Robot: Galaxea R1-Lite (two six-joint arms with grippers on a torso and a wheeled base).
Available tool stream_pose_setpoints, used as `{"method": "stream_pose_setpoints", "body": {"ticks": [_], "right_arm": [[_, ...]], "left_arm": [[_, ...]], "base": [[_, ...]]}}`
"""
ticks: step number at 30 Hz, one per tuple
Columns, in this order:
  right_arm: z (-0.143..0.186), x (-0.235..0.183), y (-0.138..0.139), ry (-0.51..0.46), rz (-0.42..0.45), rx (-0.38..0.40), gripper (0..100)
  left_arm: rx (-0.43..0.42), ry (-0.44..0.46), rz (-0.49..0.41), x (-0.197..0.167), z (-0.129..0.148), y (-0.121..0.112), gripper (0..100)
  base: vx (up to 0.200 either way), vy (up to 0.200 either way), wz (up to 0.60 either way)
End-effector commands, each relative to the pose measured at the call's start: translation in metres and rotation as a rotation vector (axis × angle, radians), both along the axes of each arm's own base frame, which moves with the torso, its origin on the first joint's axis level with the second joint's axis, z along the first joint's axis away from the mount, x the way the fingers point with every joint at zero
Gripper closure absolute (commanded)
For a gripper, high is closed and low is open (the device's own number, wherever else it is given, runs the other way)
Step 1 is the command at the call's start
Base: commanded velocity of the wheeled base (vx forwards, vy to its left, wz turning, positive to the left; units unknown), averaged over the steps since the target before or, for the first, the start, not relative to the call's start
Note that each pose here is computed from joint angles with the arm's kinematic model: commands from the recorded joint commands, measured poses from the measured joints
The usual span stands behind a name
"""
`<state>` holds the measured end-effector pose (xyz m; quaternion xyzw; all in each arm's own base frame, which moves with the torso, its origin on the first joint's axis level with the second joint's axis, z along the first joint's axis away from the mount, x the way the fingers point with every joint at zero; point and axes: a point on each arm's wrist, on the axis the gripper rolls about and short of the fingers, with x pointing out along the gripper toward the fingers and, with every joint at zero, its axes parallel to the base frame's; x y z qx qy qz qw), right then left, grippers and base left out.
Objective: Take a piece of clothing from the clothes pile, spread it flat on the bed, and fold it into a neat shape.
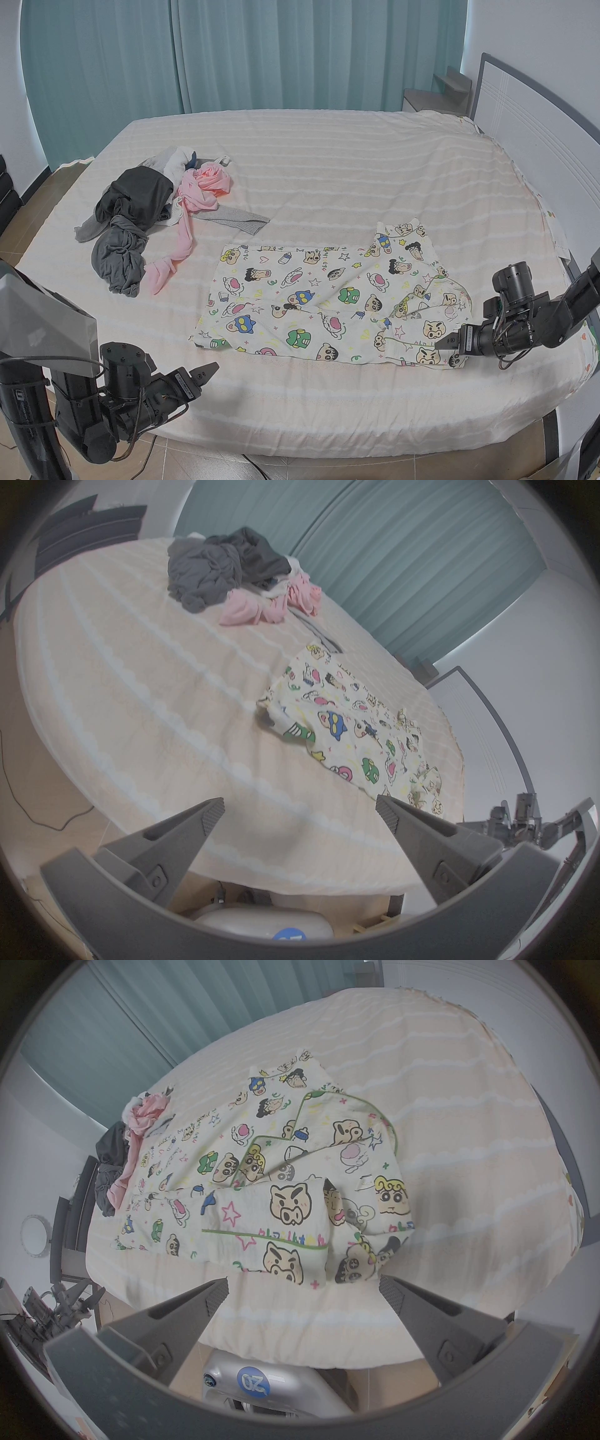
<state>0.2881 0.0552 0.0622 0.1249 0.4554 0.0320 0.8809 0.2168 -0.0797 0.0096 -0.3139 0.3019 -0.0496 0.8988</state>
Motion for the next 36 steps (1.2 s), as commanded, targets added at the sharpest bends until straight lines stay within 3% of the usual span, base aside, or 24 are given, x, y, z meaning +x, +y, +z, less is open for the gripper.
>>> {"method": "stream_pose_setpoints", "body": {"ticks": [1, 26, 36], "right_arm": [[0.0220, -0.0168, -0.0029, -0.064, -0.001, 0.015, 0], [0.0241, -0.0242, -0.0025, -0.067, 0.007, 0.017, 0], [0.0259, -0.0207, -0.0018, -0.088, 0.008, 0.020, 0]], "left_arm": [[-0.008, -0.048, -0.007, 0.0015, 0.0060, -0.0084, 0], [-0.007, -0.051, -0.013, 0.0011, 0.0064, -0.0094, 0], [-0.001, -0.049, -0.010, 0.0019, 0.0052, -0.0096, 0]], "base": [[0.000, 0.000, 0.00], [0.192, 0.000, 0.00], [0.000, 0.000, 0.00]]}}
